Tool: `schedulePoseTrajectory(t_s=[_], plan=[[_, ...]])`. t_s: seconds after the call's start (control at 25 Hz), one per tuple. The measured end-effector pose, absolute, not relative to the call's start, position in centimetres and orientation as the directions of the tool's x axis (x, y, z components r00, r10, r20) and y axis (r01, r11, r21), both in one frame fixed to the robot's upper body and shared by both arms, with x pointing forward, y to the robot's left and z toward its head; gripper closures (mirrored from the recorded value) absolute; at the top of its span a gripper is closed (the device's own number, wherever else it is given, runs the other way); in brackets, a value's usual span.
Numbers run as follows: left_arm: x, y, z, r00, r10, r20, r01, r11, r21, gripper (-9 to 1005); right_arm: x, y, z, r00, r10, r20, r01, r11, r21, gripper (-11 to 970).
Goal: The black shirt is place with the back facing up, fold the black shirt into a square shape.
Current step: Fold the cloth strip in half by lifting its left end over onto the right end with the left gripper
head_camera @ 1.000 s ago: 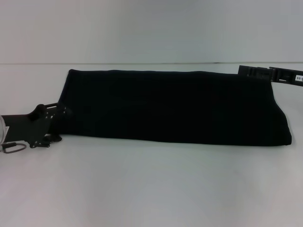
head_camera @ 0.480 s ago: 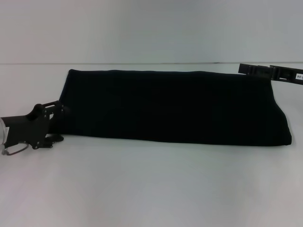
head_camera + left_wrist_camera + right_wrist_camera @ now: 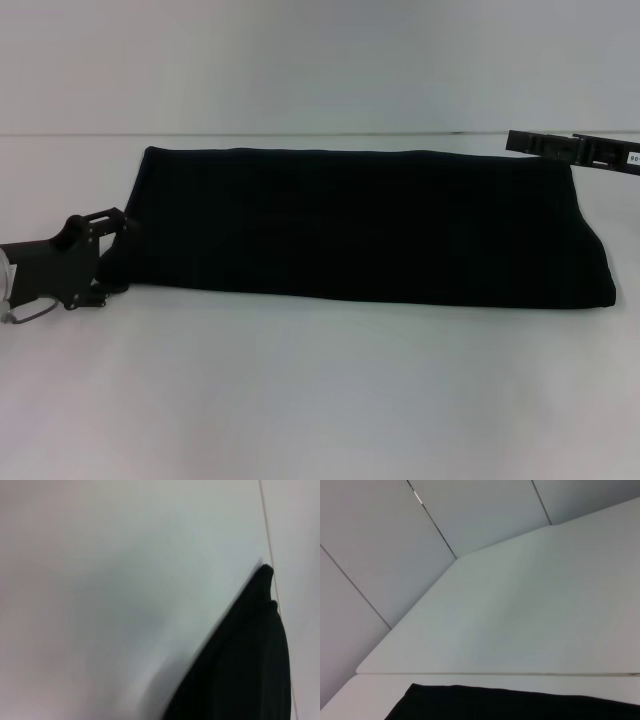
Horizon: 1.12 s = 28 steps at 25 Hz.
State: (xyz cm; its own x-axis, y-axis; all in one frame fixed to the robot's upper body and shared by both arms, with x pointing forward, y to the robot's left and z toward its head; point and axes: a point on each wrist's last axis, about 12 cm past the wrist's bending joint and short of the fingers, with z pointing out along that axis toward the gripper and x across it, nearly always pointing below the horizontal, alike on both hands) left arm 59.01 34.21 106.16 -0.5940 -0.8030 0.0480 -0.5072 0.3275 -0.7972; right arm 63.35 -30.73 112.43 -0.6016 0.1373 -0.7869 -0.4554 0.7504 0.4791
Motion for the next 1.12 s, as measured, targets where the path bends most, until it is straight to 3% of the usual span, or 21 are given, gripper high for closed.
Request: schedulePoseTrajectory(t_s=[1.12], plan=[[59.69, 34.46, 106.68, -0.650, -0.752, -0.104, -0.398, 0.455, -0.796, 159, 63.43, -30.95, 112.61, -0.600, 0.141, -0.788, -0.452, 0.752, 0.480, 72]])
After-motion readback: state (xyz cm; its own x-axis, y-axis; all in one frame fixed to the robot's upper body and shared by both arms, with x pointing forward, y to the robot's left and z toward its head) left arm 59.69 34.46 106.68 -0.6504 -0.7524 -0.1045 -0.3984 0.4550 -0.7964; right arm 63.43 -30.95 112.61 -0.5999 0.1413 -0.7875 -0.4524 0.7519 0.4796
